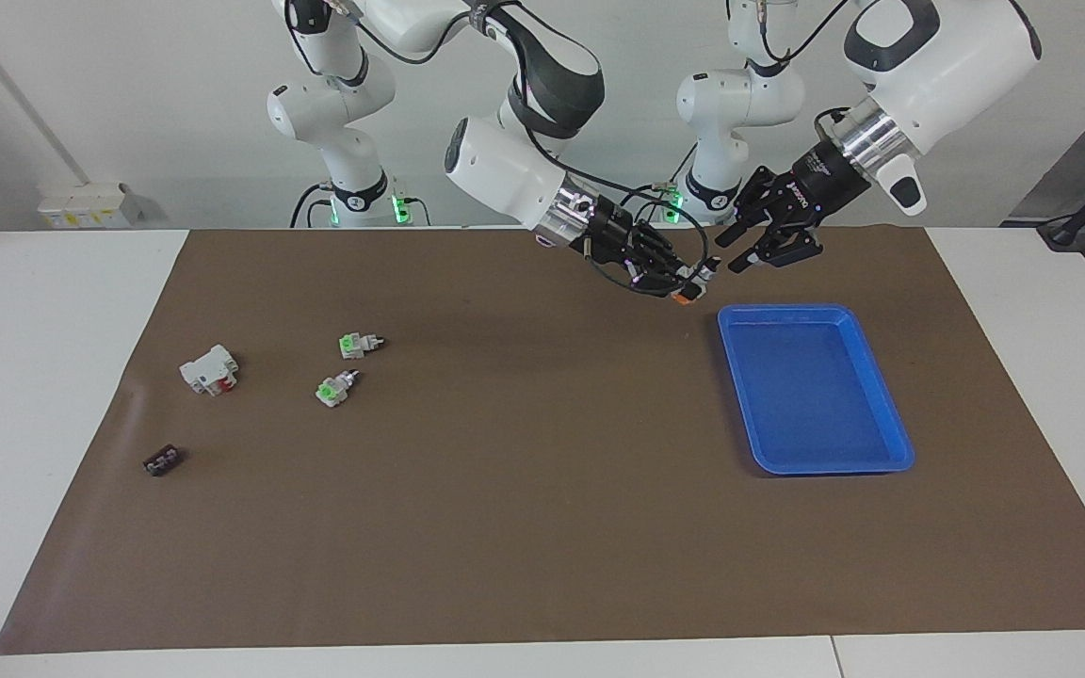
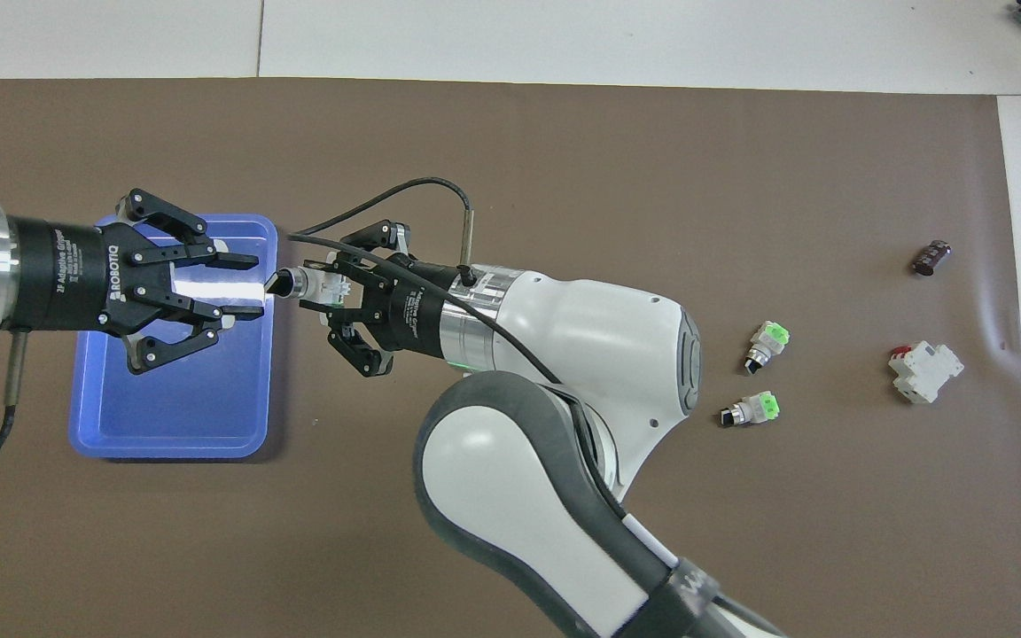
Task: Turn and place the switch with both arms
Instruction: 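Align the open left gripper around the connector held by the right gripper, then close the left gripper on the grey connector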
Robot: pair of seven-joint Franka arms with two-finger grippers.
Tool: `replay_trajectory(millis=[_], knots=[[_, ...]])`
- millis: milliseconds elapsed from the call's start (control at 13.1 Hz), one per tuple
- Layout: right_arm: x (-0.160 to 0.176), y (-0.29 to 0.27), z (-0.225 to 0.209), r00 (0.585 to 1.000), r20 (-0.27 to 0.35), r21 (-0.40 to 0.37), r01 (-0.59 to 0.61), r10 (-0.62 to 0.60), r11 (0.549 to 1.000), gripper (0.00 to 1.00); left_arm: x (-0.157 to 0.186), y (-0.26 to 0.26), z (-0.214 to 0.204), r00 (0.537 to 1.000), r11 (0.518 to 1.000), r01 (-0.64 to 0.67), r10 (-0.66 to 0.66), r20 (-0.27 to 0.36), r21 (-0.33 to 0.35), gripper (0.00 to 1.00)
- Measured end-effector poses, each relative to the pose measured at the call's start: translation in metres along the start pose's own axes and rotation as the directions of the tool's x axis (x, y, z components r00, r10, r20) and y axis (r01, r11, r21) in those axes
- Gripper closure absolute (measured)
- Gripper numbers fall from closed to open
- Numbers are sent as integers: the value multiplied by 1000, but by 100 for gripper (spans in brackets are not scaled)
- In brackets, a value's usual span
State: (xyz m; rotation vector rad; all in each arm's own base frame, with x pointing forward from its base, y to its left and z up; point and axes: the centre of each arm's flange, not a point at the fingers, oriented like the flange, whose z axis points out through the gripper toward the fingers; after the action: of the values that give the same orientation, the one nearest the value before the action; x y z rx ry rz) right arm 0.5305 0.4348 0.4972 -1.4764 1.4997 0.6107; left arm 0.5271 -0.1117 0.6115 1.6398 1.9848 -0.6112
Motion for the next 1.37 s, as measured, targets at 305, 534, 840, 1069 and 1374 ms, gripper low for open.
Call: replay_trajectory(millis=[305, 534, 840, 1069, 1374], knots=[[0, 0, 0, 1000, 0, 0, 0, 0, 1000, 67, 13, 13, -11, 952, 952, 300, -303, -34, -62, 54], [0, 0, 0, 1000, 0, 0, 0, 0, 1000, 67, 14, 14, -8, 891, 891, 449, -452, -34, -74, 54], [0, 0, 0, 1000, 1, 1, 0, 0, 1000, 67, 11, 13, -4, 825, 825, 561, -564, -30, -73, 54], [0, 0, 0, 1000, 1, 1, 0, 0, 1000, 67, 2, 8, 4, 804, 804, 591, -594, -38, -63, 54], [-1, 0, 0, 1000, 1, 1, 1, -1, 1000, 67, -9, 1, 15, 812, 814, 579, -581, -56, -44, 54]])
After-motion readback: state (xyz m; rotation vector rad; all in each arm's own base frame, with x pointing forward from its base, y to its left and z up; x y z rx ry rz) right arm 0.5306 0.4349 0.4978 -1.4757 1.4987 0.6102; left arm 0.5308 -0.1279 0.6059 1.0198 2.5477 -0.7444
